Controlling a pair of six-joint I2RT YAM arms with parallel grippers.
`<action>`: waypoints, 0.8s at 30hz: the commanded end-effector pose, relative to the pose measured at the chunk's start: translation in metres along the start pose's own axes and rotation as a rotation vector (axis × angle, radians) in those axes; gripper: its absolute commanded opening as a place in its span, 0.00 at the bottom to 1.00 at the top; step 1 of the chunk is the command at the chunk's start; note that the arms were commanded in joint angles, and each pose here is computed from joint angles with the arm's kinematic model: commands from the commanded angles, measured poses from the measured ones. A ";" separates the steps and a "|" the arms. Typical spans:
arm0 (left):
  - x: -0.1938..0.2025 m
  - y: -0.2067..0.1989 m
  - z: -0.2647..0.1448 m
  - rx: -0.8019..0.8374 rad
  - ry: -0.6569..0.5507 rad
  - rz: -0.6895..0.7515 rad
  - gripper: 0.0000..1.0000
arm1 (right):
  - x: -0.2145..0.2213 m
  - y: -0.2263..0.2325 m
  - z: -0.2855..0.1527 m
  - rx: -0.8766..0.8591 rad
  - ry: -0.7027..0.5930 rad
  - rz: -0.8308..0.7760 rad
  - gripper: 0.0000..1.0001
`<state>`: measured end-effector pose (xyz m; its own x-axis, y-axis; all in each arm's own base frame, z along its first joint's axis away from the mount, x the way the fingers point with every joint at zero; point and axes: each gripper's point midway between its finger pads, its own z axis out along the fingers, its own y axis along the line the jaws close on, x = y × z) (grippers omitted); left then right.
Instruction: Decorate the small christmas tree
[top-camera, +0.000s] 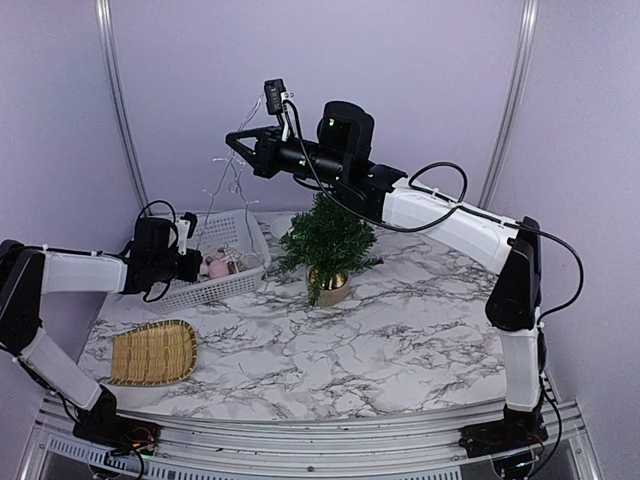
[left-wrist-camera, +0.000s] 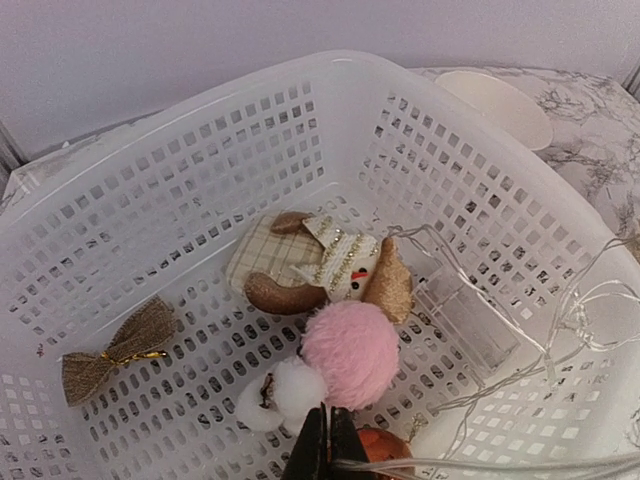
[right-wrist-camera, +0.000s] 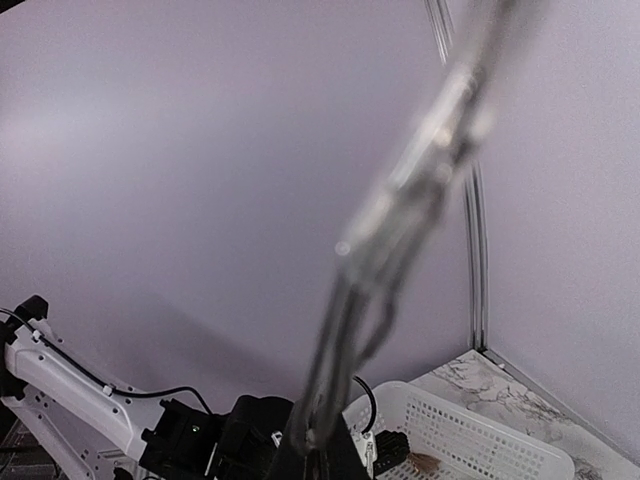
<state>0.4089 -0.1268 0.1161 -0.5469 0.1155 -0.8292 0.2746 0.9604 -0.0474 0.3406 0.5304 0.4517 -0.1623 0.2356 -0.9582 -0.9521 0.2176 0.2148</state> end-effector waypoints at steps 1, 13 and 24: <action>-0.059 0.023 -0.030 -0.141 -0.164 -0.001 0.00 | -0.017 0.011 -0.001 -0.027 -0.042 -0.016 0.00; -0.088 0.021 -0.067 -0.147 -0.285 0.048 0.00 | -0.020 0.013 -0.003 -0.032 -0.054 -0.024 0.00; -0.109 0.033 -0.046 -0.221 -0.314 0.024 0.00 | -0.023 0.016 -0.005 -0.037 -0.049 -0.042 0.00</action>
<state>0.4258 -0.0998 0.1625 -0.4260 0.1288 -0.8955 0.1430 0.9870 0.0740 0.3394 0.5303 0.4540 -0.1515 0.2444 -0.9578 -0.9557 0.2111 0.2050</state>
